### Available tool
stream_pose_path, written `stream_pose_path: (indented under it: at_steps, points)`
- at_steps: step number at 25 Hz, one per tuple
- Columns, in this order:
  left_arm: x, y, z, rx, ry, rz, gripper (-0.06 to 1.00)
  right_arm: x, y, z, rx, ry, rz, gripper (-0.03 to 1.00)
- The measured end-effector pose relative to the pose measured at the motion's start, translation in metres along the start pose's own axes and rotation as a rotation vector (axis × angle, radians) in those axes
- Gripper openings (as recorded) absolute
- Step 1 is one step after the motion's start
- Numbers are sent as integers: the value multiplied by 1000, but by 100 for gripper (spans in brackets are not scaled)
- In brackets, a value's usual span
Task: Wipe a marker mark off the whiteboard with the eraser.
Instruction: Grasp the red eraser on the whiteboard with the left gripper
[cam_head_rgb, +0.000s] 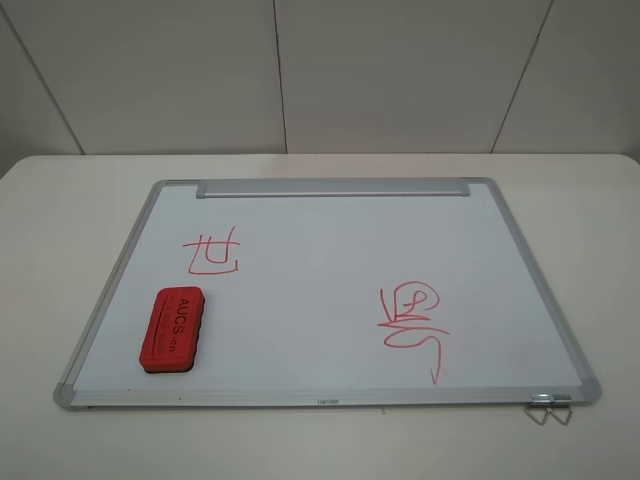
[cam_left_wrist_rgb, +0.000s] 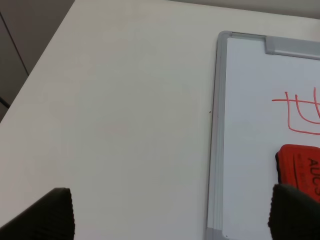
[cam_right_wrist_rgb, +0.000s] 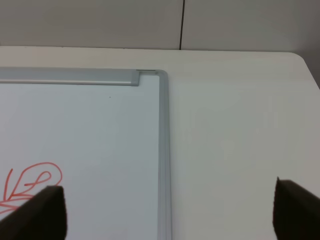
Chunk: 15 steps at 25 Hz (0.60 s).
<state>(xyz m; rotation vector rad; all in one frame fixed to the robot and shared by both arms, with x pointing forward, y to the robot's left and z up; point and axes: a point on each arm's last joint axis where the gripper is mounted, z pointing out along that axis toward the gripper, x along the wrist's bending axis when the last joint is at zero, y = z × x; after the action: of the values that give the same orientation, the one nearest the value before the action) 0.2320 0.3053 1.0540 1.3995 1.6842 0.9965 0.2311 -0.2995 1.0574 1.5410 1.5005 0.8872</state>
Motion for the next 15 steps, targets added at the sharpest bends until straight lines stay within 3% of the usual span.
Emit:
stream_pose_path:
  at_steps: [15]
  points:
    - [0,0,0,0,0,0,77,0,0,0,0,0,0,71]
